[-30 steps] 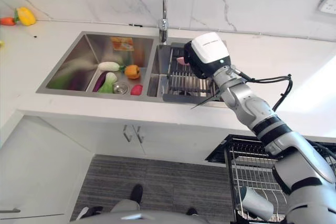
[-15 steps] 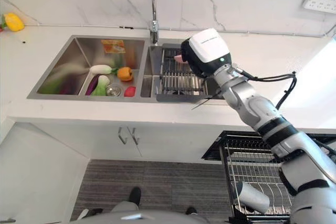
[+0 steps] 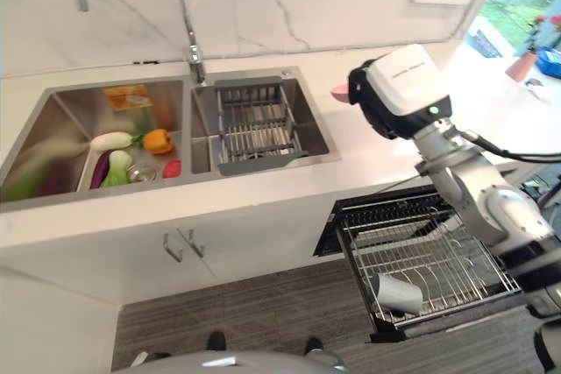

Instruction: Place the dishes in the dishwasher.

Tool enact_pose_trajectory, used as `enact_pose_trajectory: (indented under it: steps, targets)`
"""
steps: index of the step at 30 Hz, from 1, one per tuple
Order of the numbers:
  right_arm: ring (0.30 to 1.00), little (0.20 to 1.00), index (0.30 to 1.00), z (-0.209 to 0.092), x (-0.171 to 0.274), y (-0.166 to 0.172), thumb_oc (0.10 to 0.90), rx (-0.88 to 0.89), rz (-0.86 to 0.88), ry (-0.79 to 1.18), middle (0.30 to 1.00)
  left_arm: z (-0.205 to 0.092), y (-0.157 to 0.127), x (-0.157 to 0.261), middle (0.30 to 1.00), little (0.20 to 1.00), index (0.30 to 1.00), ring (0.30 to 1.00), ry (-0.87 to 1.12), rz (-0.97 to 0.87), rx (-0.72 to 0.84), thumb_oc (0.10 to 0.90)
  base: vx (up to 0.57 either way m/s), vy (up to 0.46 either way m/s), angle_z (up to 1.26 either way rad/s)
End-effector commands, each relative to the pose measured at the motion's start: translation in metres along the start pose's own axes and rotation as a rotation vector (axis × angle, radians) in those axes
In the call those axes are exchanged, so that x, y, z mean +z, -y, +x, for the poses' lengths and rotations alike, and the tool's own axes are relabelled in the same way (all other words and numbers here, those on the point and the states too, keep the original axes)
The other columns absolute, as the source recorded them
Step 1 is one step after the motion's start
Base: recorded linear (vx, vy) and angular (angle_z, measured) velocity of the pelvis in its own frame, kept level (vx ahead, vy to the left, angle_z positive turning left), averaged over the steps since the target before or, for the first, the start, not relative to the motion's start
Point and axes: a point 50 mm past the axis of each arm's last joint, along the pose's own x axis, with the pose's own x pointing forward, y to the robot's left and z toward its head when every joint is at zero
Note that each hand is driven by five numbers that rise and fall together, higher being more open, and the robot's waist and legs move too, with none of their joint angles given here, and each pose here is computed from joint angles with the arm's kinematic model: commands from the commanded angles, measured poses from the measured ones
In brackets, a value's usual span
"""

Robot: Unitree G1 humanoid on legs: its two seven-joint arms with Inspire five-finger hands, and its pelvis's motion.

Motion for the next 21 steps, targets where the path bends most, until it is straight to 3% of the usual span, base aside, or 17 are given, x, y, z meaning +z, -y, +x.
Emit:
enact_pose_trajectory:
  steps: [1, 9, 13, 21]
  targets:
    - [0.3, 0.3, 0.3, 0.018, -0.017, 0.07, 0.4, -0.312, -0.185, 0.0, 0.3, 0.006, -0.011, 0.017, 0.9, 0.9, 0.9, 0.9, 0.052, 0.075, 0.014, 0.8, -0.11, 0.212, -0.47]
    - [0.3, 0.3, 0.3, -0.023, -0.05, 0.062, 0.4, -0.284, -0.271, -0.208, 0.3, 0.01, -0.022, 0.036, 0.9, 0.9, 0.9, 0.9, 0.113, 0.075, 0.033, 0.8, -0.16, 0.1, -0.62]
    - [0.3, 0.3, 0.3, -0.027, -0.048, 0.049, 0.4, -0.222, -0.262, -0.213, 0.3, 0.009, -0.028, 0.026, 0.9, 0.9, 0.9, 0.9, 0.076, 0.058, 0.051, 0.8, -0.07, 0.007, -1.12]
    - [0.3, 0.3, 0.3, -0.041, -0.039, 0.032, 0.4, -0.145, -0.222, -0.218, 0.3, 0.006, -0.019, 0.016, 0.9, 0.9, 0.9, 0.9, 0.065, 0.039, 0.018, 0.8, -0.04, -0.083, -0.23]
